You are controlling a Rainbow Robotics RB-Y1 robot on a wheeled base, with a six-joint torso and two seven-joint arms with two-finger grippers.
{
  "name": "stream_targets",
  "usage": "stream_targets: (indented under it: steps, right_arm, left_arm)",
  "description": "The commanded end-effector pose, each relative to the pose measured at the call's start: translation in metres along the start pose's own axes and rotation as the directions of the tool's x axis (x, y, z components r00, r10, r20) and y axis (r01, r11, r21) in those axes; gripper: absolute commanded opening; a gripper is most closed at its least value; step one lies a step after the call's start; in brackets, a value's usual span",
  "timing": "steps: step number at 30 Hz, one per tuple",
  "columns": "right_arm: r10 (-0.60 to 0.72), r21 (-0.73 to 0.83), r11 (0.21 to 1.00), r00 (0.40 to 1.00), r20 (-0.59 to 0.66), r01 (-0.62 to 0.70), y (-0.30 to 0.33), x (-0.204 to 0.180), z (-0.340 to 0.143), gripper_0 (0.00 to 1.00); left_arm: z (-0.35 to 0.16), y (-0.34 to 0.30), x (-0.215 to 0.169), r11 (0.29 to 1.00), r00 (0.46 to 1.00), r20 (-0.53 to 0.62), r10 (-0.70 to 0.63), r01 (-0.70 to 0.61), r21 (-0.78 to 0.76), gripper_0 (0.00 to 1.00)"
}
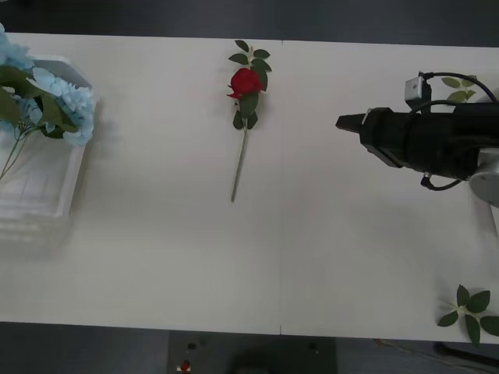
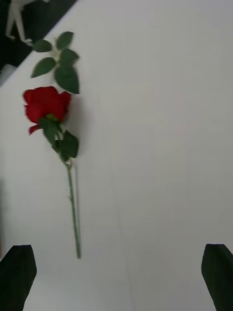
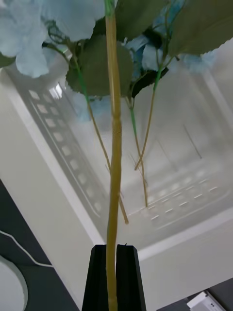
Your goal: Put the red flowers into the right box and the blue flowers into the left box
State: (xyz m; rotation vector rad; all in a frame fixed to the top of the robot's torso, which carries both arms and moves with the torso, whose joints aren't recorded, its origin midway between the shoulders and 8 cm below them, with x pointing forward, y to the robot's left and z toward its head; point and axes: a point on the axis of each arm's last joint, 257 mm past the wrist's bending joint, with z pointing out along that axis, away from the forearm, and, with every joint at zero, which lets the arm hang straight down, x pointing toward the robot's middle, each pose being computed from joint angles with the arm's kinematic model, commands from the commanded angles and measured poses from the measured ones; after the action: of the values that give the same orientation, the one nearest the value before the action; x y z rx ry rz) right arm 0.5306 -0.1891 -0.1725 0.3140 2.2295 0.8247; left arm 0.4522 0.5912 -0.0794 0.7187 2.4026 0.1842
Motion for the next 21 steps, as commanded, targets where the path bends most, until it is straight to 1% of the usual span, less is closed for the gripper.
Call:
stream_targets:
  steps: [1, 2, 5, 6, 10, 12, 18, 20, 21]
  right_arm:
    - [0.081, 0.056, 0.995, 0.997, 0.001, -0.081, 0.009, -0.023, -0.007, 1.00]
    - [0.103, 0.084, 0.991, 0.995, -0.015, -0.101, 0.008, -0.022, -0.009, 1.00]
    - [0.143, 0.136, 0.981, 0.989, -0.048, -0.135, 0.008, -0.022, -0.013, 1.00]
    - [0.152, 0.168, 0.976, 0.986, -0.075, -0.138, 0.008, -0.022, -0.016, 1.00]
    - [0.182, 0.227, 0.963, 0.971, -0.152, -0.145, 0.006, -0.020, -0.023, 1.00]
    - [0.189, 0.228, 0.963, 0.966, -0.179, -0.146, 0.009, -0.020, -0.027, 1.00]
    - [0.184, 0.233, 0.964, 0.950, -0.252, -0.125, 0.004, -0.010, -0.035, 1.00]
    - [0.215, 0.255, 0.956, 0.935, -0.283, -0.143, -0.003, -0.004, -0.038, 1.00]
    - [0.211, 0.263, 0.956, 0.931, -0.297, -0.132, -0.007, -0.001, -0.040, 1.00]
  left_arm:
    - [-0.015, 0.012, 0.003, 0.986, 0.984, -0.069, -0.162, 0.158, -0.056, 0.00]
    - [-0.011, 0.007, 0.007, 0.971, 0.967, -0.090, -0.239, 0.236, -0.051, 0.00]
    - [-0.002, -0.004, 0.011, 0.934, 0.927, -0.116, -0.357, 0.355, -0.039, 0.00]
    - [0.003, -0.010, 0.014, 0.907, 0.899, -0.121, -0.421, 0.421, -0.032, 0.00]
    - [0.011, -0.015, 0.015, 0.840, 0.835, -0.096, -0.542, 0.543, -0.022, 0.00]
    - [0.018, -0.014, 0.014, 0.825, 0.822, -0.074, -0.565, 0.565, -0.020, 0.00]
    - [0.057, -0.015, 0.005, 0.823, 0.824, 0.016, -0.567, 0.567, -0.016, 0.00]
    - [0.072, -0.015, 0.001, 0.824, 0.824, 0.048, -0.564, 0.566, -0.025, 0.00]
    - [0.078, -0.015, 0.000, 0.823, 0.823, 0.058, -0.565, 0.567, -0.032, 0.00]
